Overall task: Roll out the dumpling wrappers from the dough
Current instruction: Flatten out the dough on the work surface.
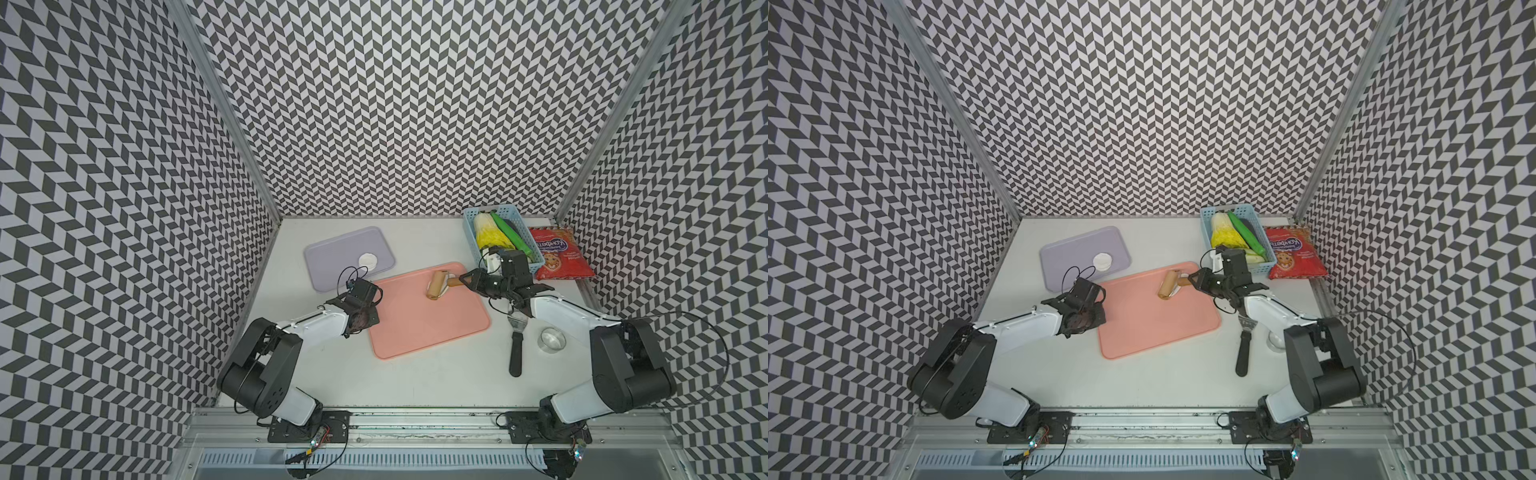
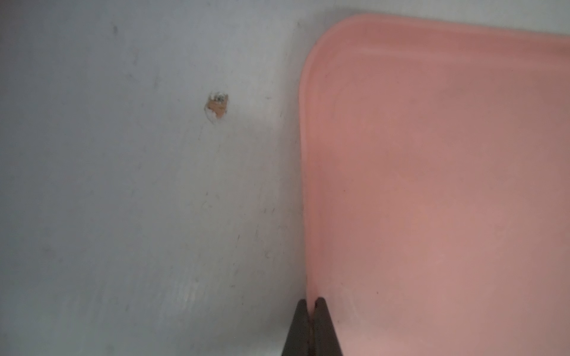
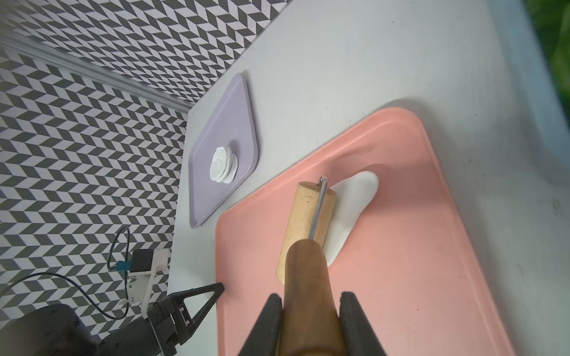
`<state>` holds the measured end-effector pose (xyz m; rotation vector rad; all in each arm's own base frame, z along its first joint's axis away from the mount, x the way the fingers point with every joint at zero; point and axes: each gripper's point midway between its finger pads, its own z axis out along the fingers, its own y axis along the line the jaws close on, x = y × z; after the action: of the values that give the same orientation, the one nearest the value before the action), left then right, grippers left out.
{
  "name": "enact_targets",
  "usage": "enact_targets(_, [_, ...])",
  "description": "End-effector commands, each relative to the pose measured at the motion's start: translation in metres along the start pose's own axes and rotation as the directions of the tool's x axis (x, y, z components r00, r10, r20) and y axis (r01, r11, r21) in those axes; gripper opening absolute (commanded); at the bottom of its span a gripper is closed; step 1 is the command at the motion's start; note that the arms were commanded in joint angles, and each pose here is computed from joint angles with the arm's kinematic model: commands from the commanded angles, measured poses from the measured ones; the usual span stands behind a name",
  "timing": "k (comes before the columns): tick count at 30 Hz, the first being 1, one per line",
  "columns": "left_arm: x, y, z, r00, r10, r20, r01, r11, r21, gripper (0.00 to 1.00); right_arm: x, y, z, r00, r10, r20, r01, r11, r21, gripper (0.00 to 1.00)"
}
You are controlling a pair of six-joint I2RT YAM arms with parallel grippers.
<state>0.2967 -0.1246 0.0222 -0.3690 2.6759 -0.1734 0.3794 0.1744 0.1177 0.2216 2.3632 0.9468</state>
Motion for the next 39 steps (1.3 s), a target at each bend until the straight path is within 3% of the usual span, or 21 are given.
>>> enact_targets(1, [0.04,0.059,0.008,0.988,0.063,-0.144,-0.095,0.969,-0.228,0.0,0.021,-0.06,0.013,0.999,0.021,-0.044,-0.01,0.973,0.231,0.0])
enact_targets(8, [0.039,0.059,0.007,0.988,0.066,-0.14,-0.097,0.969,-0.227,0.0,0.051,-0.102,0.026,0.992,0.093,-0.086,-0.06,0.945,0.323,0.0])
enact_targets(13, [0.041,0.061,0.007,0.988,0.06,-0.144,-0.092,0.969,-0.229,0.0,0.048,-0.107,0.024,0.991,0.119,-0.064,-0.092,0.94,0.328,0.0])
enact_targets(20, [0.035,0.066,0.006,0.991,0.015,-0.133,-0.044,0.976,-0.213,0.0,0.033,-0.127,-0.017,0.985,0.169,0.02,-0.164,0.918,0.361,0.0])
enact_targets(27, [0.034,0.067,0.008,0.99,0.0,-0.14,-0.029,0.979,-0.202,0.0,0.043,-0.146,-0.039,0.982,0.188,0.03,-0.183,0.891,0.416,0.0])
enact_targets(34, [0.037,0.064,0.011,0.988,0.008,-0.155,-0.039,0.98,-0.194,0.0,0.036,-0.119,-0.017,0.99,0.143,0.004,-0.134,0.919,0.37,0.0])
enact_targets(39, [0.039,0.063,0.01,0.988,0.022,-0.151,-0.052,0.979,-0.198,0.0,0.046,-0.117,0.0,0.982,0.19,-0.015,-0.173,0.924,0.342,0.0])
